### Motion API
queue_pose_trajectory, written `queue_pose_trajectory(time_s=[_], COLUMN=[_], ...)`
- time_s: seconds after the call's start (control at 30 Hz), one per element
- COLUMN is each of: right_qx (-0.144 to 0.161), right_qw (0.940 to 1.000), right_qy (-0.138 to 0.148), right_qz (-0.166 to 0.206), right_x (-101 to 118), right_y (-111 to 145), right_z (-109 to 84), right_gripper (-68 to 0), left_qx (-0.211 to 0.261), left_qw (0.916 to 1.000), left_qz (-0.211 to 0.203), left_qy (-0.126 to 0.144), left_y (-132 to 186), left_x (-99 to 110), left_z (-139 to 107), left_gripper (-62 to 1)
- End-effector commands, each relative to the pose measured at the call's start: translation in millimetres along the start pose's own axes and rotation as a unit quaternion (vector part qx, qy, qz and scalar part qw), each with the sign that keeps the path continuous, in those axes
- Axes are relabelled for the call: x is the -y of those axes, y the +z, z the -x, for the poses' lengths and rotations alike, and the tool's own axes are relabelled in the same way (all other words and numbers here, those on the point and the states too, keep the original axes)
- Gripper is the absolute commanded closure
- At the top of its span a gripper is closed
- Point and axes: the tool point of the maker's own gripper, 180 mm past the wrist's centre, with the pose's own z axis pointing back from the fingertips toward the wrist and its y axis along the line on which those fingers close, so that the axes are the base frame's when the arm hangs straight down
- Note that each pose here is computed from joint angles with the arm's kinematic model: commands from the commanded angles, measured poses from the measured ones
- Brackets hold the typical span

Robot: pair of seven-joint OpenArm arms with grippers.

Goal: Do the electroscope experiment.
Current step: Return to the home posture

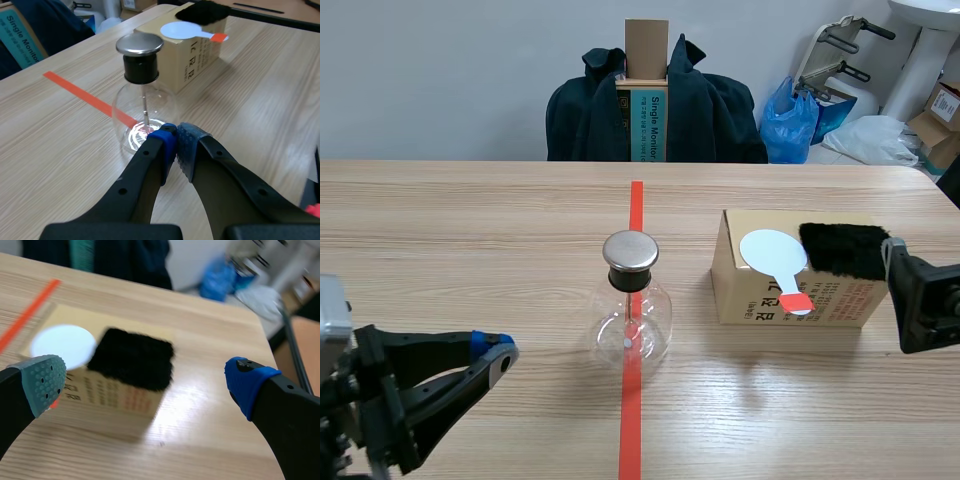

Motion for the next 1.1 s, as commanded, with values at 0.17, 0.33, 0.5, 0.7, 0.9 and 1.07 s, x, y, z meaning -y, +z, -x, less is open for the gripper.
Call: queue_pose_trajectory(time_s=[0.17,0.33,0.5,0.7,0.9,1.07], right_qx=[0.049,0.055,0.054,0.048,0.029,0.029], right_qw=[0.9954,0.9925,0.9915,0.9919,0.9926,0.9926], right_qy=[0.053,0.061,0.056,0.057,0.059,0.059], right_qz=[-0.063,-0.09,-0.104,-0.103,-0.102,-0.102], right_x=[-16.6,-25.5,-31.5,-30.9,-30.2,-30.2], right_y=[-13.7,-15.8,-14.5,-14.8,-15.4,-15.4], right_z=[-33.2,-37.2,-36.3,-33.7,-26.9,-26.9], right_gripper=[-67.9,-67.9,-67.9,-67.9,-67.9,-67.9], left_qx=[0.011,0.017,0.022,0.022,0.023,0.024], left_qw=[0.9997,0.9997,0.9995,0.9994,0.9993,0.9993], left_qz=[-0.01,-0.015,-0.021,-0.027,-0.027,-0.027], left_qy=[0.021,0.011,0.003,0.008,0.009,0.008], left_y=[10.0,10.1,11.1,10.0,9.9,9.9], left_x=[12.0,6.3,0.9,1.0,1.0,1.0], left_z=[-22.8,-29.1,-32.1,-31.4,-31.6,-31.8], left_gripper=[-1.9,-13.0,-54.7,-62.3,-62.3,-62.3])
